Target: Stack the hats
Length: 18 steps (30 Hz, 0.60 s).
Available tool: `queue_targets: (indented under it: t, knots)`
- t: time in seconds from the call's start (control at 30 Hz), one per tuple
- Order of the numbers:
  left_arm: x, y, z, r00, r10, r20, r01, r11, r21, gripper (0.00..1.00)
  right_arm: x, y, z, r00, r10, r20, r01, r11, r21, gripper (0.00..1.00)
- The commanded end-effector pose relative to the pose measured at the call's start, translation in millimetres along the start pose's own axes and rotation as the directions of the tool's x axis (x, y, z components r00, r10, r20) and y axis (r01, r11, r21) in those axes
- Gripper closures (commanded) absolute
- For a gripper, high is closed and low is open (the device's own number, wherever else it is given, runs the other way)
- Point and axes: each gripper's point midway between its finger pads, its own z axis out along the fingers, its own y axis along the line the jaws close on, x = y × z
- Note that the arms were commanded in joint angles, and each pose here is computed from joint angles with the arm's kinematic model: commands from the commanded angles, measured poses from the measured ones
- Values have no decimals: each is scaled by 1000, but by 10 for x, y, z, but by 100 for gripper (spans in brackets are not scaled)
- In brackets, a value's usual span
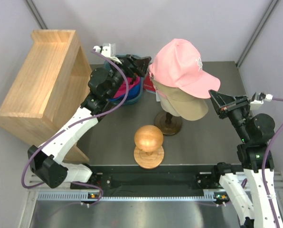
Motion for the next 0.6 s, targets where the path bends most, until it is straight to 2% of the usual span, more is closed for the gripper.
queue_targets:
  t: [0.0,0.23,0.57]
  knots:
    - [-58,-72,-92,999,-33,14,33,999,37,1,134,-592,6,993,-68,-101,89,970,224,100]
    - [240,-104,-220,993,-81,-82,87,994,72,1,177,-761,-53,986,-89,-138,126,948,292,100]
    - [398,-53,-380,986,-103,-130,111,992,55,2,273,-1161,-320,981,-85,-176,152,898,413,100]
